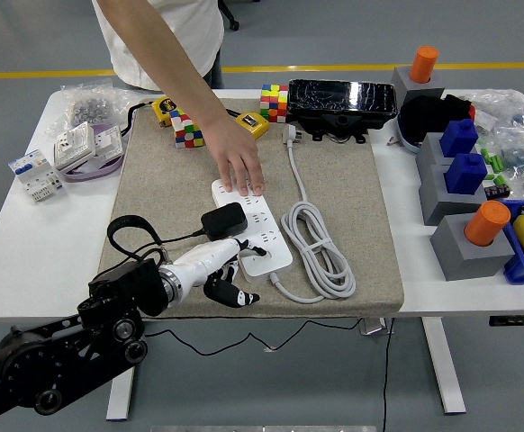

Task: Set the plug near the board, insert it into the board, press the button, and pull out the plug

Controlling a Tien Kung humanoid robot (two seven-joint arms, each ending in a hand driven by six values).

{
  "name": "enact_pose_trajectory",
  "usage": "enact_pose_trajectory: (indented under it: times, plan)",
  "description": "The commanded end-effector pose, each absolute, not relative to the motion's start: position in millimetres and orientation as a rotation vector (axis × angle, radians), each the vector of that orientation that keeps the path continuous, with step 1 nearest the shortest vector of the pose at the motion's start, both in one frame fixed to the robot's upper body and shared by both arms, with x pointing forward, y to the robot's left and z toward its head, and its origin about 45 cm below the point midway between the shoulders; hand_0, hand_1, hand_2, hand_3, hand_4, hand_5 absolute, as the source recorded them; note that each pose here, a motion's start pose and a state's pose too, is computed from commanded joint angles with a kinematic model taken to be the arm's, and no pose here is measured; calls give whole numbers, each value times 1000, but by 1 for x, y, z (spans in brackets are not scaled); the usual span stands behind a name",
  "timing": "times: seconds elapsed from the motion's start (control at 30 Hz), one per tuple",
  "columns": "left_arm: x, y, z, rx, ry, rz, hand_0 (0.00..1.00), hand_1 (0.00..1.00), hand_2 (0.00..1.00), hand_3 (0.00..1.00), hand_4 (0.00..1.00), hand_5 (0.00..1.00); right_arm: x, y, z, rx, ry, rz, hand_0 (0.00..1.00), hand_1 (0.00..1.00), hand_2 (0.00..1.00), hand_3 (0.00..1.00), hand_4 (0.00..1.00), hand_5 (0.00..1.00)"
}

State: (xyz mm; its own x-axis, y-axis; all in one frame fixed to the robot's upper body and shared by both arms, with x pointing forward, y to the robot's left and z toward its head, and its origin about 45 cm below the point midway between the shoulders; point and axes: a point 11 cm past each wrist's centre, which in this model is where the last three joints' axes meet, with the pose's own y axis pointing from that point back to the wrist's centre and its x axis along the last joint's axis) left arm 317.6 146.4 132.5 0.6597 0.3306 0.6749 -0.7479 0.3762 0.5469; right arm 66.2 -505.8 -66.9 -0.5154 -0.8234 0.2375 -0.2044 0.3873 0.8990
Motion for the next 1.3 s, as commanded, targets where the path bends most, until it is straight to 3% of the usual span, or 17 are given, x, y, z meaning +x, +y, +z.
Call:
enact_pose_trajectory:
  times: [0.3,0.47,0.5,0.67,0.7,0.87,0.9,1.07,1.1,1.27,1.3]
  plan:
    - [315,155,121,1050,-478,698,103,54,122,767,826,185,67,-505,-67,883,-1947,-1126,538,626,613,551,889,415]
    - [320,146,137,872,-469,766,103,54,122,767,826,185,66,-506,-67,880,-1947,-1128,538,626,613,551,889,415]
    - [321,144,140,833,-458,777,145,63,176,639,820,213,66,-506,-67,880,-1946,-1128,538,625,613,551,889,414]
    - [327,138,159,593,-430,872,145,63,176,639,820,213,66,-506,-67,881,-1946,-1126,538,625,613,551,889,414]
    - [328,139,162,556,-424,891,191,125,244,599,818,213,66,-505,-67,883,-1946,-1126,538,626,613,551,889,414]
    - [333,142,173,383,-407,993,191,125,244,599,818,213,66,-505,-67,883,-1945,-1126,538,626,613,551,889,414]
    - [335,143,175,363,-409,1014,260,209,381,584,818,206,66,-505,-67,883,-1944,-1126,538,626,613,551,889,414]
    - [347,154,180,342,-492,1103,260,209,381,584,818,206,66,-505,-67,881,-1945,-1128,538,626,613,551,889,414]
    - [349,156,181,353,-511,1112,597,616,554,598,820,202,66,-505,-67,882,-1945,-1127,538,626,613,551,889,414]
    - [362,165,178,460,-628,1126,597,616,554,598,820,202,68,-505,-67,886,-1946,-1126,538,626,613,551,889,414]
    - [364,167,177,495,-651,1123,834,860,819,819,973,338,68,-505,-67,887,-1945,-1125,538,626,613,550,889,415]
